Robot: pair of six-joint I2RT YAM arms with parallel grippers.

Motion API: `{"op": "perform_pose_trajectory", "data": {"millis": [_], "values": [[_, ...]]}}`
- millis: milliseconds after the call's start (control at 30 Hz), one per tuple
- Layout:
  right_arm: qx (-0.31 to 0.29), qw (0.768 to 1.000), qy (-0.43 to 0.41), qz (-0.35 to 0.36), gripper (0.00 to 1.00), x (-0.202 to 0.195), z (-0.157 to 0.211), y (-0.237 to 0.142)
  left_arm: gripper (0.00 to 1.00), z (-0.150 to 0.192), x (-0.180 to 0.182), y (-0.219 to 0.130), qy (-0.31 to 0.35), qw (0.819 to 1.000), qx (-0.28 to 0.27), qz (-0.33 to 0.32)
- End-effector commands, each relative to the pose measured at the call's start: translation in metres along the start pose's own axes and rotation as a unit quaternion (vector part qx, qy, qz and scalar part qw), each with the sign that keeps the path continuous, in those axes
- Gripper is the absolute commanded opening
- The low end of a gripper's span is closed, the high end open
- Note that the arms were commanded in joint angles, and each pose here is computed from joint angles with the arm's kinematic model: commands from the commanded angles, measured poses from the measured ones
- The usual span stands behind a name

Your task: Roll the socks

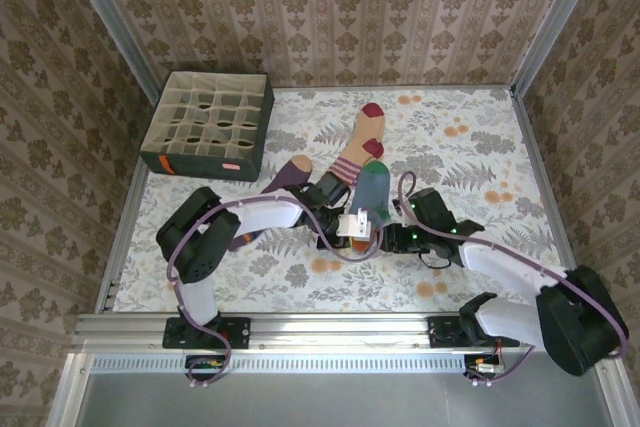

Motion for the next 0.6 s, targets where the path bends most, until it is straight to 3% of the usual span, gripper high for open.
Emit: {"op": "perform_pose_trajectory", "data": {"millis": [0, 333, 567], "values": [[-0.043, 0.999, -0.005, -0.019, 0.29, 0.003, -0.005, -0.004, 0.02, 0.007, -0.015, 0.000, -0.118, 0.987, 0.012, 0.105], [-0.074, 0.992, -0.076, -0.067, 0.41, 0.021, -0.020, 0.006, 0.04, 0.003, 0.007, -0.002, -0.285, 0.930, 0.009, 0.234], [-0.036, 0.991, -0.108, -0.076, 0.48, 0.027, -0.024, 0.023, 0.04, 0.004, 0.017, 0.004, -0.316, 0.915, 0.014, 0.249]]}}
Point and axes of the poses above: each hand's point on the last joint's axis, 136 mm out from that joint toward the fingers, its own y axis out along the fingers, its own x axis along the line the jaws close on, z = x × y, the point moved 5 cm from there along -y, back along the fingers
